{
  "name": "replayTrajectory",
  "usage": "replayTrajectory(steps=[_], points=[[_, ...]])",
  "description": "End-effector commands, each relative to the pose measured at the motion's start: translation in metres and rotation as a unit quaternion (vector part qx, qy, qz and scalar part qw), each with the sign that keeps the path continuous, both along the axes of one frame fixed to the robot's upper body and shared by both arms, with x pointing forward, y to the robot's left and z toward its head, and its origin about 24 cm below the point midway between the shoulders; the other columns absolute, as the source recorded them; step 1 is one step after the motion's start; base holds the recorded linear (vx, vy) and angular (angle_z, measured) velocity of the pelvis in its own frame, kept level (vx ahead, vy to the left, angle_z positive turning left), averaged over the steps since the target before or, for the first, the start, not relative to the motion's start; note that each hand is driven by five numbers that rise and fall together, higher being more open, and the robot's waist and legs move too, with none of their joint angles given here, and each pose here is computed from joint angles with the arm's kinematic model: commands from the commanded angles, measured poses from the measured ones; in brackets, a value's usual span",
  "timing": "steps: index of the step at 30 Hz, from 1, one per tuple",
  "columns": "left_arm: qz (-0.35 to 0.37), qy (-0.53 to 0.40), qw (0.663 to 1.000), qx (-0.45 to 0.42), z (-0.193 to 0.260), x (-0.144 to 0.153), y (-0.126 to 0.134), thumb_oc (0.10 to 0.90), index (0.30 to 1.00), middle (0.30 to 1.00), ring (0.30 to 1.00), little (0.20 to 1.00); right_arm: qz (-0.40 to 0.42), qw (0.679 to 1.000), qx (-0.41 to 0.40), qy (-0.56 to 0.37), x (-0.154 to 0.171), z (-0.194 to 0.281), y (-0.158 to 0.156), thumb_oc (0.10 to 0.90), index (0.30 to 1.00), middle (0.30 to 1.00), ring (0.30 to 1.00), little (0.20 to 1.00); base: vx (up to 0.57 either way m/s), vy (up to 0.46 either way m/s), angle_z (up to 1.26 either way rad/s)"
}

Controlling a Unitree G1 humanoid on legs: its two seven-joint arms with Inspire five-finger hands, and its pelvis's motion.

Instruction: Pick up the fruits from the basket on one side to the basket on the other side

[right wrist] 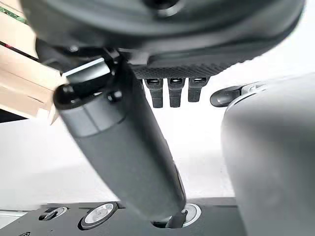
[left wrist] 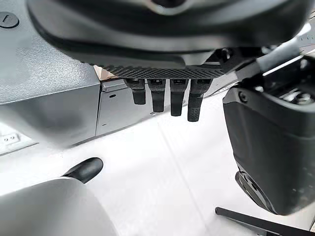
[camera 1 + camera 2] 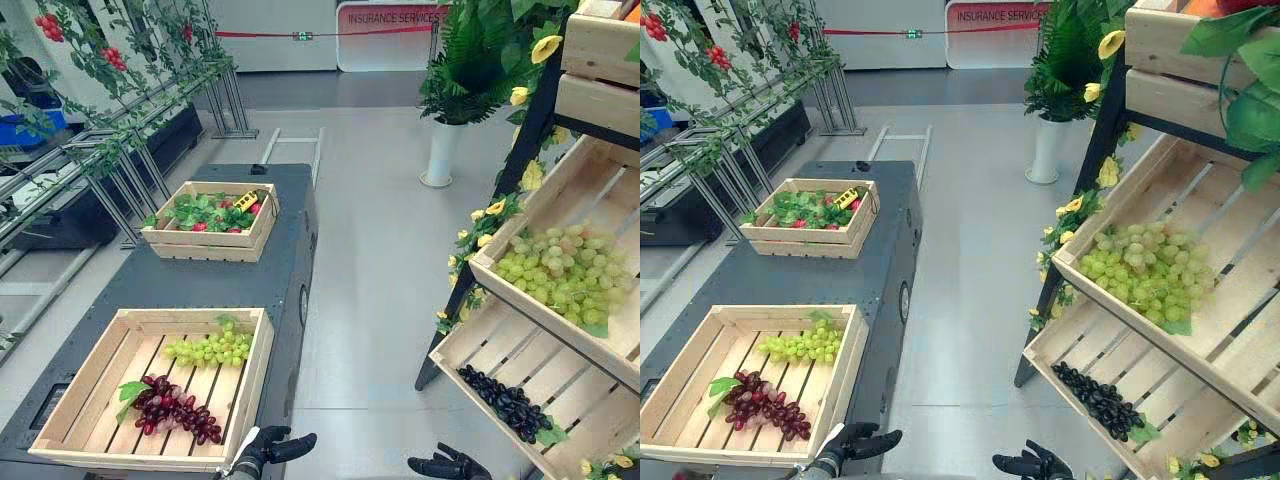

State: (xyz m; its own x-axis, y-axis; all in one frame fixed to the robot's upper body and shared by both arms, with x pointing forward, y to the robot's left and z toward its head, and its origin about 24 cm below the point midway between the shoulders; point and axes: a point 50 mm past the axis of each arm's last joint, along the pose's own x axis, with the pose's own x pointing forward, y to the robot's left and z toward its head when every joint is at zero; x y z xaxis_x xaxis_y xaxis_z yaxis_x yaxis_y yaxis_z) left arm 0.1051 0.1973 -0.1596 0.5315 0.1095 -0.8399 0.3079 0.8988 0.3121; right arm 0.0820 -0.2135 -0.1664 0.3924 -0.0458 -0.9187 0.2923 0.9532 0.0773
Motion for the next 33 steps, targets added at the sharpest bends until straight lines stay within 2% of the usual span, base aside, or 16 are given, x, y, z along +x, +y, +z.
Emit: replayTrajectory(steps=[1, 5, 12, 16, 20, 23, 26, 30, 33], points=[[-0.044, -0.045, 0.998, -0.016, 0.006, 0.027, -0.019, 0.8, 0.9, 0.9, 0.9, 0.9, 0.038, 0.999, -0.008, -0.029, 0.026, 0.004, 0.012, 0.8, 0.9, 0.9, 0.9, 0.9, -0.61, -0.442, 1.87], [-0.05, -0.048, 0.998, -0.014, 0.007, 0.028, -0.019, 0.8, 0.9, 0.9, 0.9, 0.9, 0.038, 0.999, -0.008, -0.029, 0.027, 0.004, 0.01, 0.8, 0.9, 0.9, 0.9, 0.9, 0.0, 0.0, 0.0], [-0.166, -0.087, 0.982, 0.028, 0.013, 0.04, -0.027, 0.8, 0.9, 0.9, 0.9, 0.9, 0.048, 0.998, -0.01, -0.034, 0.032, 0.005, 0.01, 0.8, 0.9, 0.9, 0.9, 0.9, 0.0, 0.0, 0.0], [-0.24, -0.195, 0.95, 0.035, 0.032, 0.063, -0.039, 0.8, 0.9, 0.9, 0.9, 0.9, 0.055, 0.997, -0.013, -0.042, 0.039, 0.008, 0.008, 0.8, 0.9, 0.9, 0.9, 0.9, -0.02, -0.006, 0.0], [-0.259, -0.317, 0.912, 0.038, 0.053, 0.08, -0.048, 0.8, 0.9, 0.9, 0.9, 0.9, 0.057, 0.997, -0.017, -0.048, 0.045, 0.01, 0.003, 0.8, 0.9, 0.9, 0.9, 0.9, -0.04, -0.03, 0.01], [-0.24, -0.391, 0.888, 0.033, 0.069, 0.09, -0.05, 0.8, 0.9, 0.9, 0.9, 0.9, 0.05, 0.997, -0.017, -0.049, 0.047, 0.011, 0.003, 0.8, 0.9, 0.9, 0.9, 0.9, -0.02, -0.05, 0.06], [-0.188, -0.454, 0.871, 0.029, 0.086, 0.102, -0.044, 0.8, 0.9, 0.9, 0.9, 0.9, 0.043, 0.998, -0.019, -0.049, 0.045, 0.011, 0.002, 0.8, 0.9, 0.9, 0.9, 0.9, 0.0, -0.046, 0.06], [-0.091, -0.535, 0.839, 0.036, 0.118, 0.123, -0.027, 0.8, 0.9, 0.9, 0.9, 0.9, 0.035, 0.998, -0.024, -0.046, 0.042, 0.01, -0.001, 0.8, 0.9, 0.9, 0.9, 0.9, 0.0, -0.052, 0.17], [-0.073, -0.559, 0.823, 0.068, 0.135, 0.138, -0.014, 0.8, 0.9, 0.9, 0.9, 0.9, 0.031, 0.998, -0.028, -0.049, 0.043, 0.012, -0.006, 0.8, 0.9, 0.9, 0.9, 0.9, -0.03, -0.064, 0.12]])
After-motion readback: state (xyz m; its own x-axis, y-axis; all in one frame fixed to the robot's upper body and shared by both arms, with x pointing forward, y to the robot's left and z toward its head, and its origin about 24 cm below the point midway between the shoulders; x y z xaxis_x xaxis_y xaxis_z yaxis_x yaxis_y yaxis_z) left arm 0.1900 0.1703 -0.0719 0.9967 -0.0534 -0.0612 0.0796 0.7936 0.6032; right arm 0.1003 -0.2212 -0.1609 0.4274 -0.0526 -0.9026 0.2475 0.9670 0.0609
